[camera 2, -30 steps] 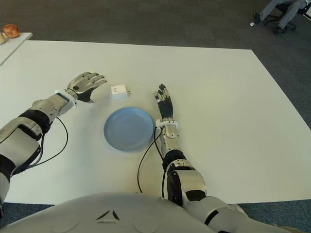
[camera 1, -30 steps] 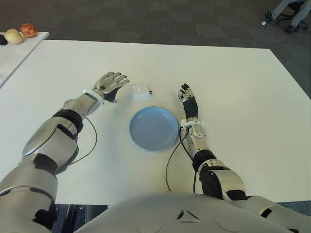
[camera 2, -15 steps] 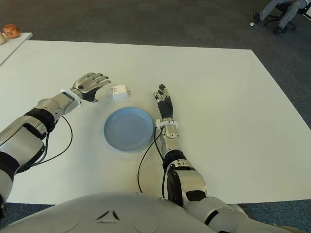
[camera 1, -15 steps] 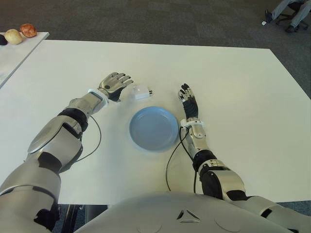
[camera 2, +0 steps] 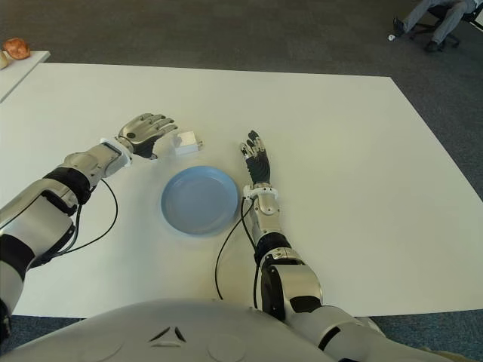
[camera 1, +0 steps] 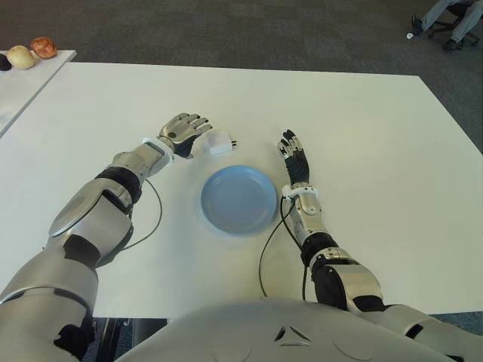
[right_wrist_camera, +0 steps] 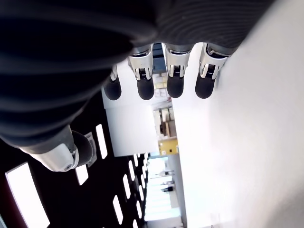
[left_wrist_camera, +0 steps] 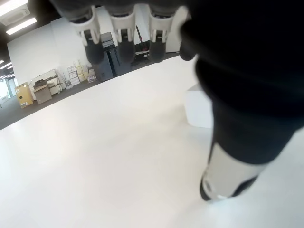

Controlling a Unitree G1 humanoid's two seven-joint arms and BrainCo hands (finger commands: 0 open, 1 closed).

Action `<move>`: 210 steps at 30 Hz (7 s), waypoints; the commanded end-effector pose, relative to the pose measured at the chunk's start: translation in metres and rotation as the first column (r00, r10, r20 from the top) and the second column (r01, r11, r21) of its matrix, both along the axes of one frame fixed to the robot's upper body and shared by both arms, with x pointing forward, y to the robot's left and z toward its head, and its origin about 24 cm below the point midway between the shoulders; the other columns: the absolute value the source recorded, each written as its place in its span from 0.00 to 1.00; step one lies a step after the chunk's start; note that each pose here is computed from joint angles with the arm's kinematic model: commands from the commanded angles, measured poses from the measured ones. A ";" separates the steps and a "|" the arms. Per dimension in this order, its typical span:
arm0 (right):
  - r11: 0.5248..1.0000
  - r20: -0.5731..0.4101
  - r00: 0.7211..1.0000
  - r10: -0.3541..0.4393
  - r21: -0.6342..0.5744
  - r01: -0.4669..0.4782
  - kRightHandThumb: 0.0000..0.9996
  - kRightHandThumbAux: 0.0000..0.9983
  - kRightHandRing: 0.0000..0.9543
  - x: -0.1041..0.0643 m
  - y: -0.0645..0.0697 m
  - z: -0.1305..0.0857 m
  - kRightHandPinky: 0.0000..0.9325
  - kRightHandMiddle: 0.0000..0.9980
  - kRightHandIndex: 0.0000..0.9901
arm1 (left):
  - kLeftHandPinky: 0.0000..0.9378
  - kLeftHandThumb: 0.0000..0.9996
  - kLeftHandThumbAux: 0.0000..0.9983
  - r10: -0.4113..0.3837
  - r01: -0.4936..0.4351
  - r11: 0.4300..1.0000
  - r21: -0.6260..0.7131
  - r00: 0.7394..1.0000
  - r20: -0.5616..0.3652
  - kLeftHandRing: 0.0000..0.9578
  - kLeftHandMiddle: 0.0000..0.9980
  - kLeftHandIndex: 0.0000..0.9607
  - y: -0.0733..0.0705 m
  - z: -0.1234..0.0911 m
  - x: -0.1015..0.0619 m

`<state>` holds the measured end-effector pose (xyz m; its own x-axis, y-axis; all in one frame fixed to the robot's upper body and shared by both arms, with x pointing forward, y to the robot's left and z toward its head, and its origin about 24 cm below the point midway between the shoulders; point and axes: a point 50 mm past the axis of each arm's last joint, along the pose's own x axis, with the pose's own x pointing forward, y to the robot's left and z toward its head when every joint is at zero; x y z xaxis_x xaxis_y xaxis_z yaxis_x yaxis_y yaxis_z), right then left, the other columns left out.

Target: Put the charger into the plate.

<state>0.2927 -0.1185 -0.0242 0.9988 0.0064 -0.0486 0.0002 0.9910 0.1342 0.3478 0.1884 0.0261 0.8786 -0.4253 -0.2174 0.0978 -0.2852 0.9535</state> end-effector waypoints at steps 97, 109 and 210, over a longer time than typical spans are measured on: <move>1.000 -0.158 0.987 -0.022 -0.010 0.021 0.00 0.49 0.05 -0.017 -0.005 -0.027 0.08 0.06 0.05 | 0.00 0.00 0.63 -0.152 0.190 0.916 0.353 0.979 -0.133 0.00 0.00 0.00 0.078 -0.013 -0.089; 1.000 -0.167 0.986 -0.020 -0.006 0.019 0.00 0.49 0.05 -0.016 -0.005 -0.028 0.08 0.06 0.04 | 0.00 0.00 0.63 -0.141 0.182 0.946 0.269 0.976 -0.166 0.00 0.00 0.00 0.088 0.010 -0.110; 0.984 -0.156 0.972 -0.175 -0.012 0.176 0.07 0.56 0.03 -0.016 0.001 -0.025 0.09 0.00 0.00 | 0.00 0.24 0.22 0.159 -0.246 0.920 -0.304 0.946 -0.283 0.00 0.00 0.00 0.068 -0.004 -0.108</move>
<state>0.2947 -0.1170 -0.0245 0.9861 -0.1518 -0.0677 0.1595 0.9787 0.1294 0.2379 0.2569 0.0267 0.8914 -0.3207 -0.3204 0.3729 0.1171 0.9204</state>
